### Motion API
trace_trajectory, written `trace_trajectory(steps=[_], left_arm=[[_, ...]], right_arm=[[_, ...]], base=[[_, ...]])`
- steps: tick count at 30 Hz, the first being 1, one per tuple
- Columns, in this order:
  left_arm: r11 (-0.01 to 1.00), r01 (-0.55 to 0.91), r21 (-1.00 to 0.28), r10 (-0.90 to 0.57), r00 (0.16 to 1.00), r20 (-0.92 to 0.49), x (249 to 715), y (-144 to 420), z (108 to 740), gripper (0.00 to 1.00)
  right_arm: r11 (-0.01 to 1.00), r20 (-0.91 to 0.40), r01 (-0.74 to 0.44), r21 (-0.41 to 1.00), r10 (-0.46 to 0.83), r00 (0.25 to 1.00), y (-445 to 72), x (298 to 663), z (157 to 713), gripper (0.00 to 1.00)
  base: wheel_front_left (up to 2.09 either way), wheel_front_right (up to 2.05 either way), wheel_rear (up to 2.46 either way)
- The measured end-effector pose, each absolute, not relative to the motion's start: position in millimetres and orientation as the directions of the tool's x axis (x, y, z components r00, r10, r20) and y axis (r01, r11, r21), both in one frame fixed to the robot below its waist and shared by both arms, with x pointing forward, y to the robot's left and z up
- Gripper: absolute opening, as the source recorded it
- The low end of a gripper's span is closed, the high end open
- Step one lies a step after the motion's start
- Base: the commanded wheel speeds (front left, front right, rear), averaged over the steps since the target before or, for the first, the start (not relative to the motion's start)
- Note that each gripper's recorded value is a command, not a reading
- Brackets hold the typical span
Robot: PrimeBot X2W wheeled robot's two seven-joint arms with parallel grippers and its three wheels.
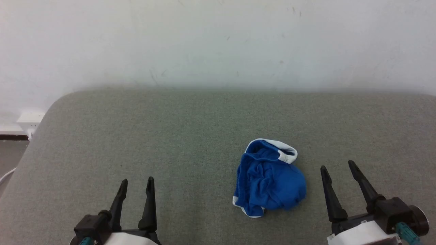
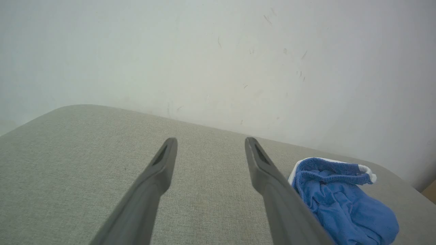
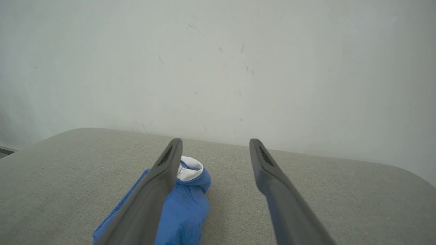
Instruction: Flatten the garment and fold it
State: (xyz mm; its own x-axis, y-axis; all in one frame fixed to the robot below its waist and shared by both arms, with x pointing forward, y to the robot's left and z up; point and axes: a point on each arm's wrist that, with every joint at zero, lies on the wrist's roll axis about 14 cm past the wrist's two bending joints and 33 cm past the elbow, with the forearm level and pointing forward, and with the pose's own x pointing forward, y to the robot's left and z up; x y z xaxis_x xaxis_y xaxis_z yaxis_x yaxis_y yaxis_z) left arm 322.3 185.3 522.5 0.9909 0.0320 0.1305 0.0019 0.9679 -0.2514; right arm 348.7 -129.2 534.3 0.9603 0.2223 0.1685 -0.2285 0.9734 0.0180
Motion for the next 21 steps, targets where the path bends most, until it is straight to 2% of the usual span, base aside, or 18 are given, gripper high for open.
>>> trace_trajectory(steps=[9,13,15,21], left_arm=[[0.971,0.003,-0.240,0.028,0.992,0.123,320.9,186.8,517.3,1.00],[0.969,-0.009,-0.245,0.037,0.993,0.110,321.2,189.5,513.1,1.00],[0.968,-0.018,-0.251,0.044,0.994,0.099,320.7,191.9,509.7,1.00],[0.957,-0.065,-0.283,0.087,0.994,0.066,314.5,201.1,500.1,1.00]], right_arm=[[0.963,0.099,-0.270,0.009,0.268,0.958,-121.4,351.9,513.2,1.00],[0.932,-0.012,-0.353,-0.076,0.353,0.935,-110.8,365.7,497.4,1.00],[0.897,-0.085,-0.417,-0.150,0.408,0.909,-102.3,375.6,489.6,1.00],[0.793,-0.226,-0.556,-0.249,0.511,0.829,-74.6,404.0,478.4,1.00]], base=[[0.00,0.00,0.00],[0.00,0.00,0.00],[0.00,0.00,0.00],[0.00,0.00,0.00]])
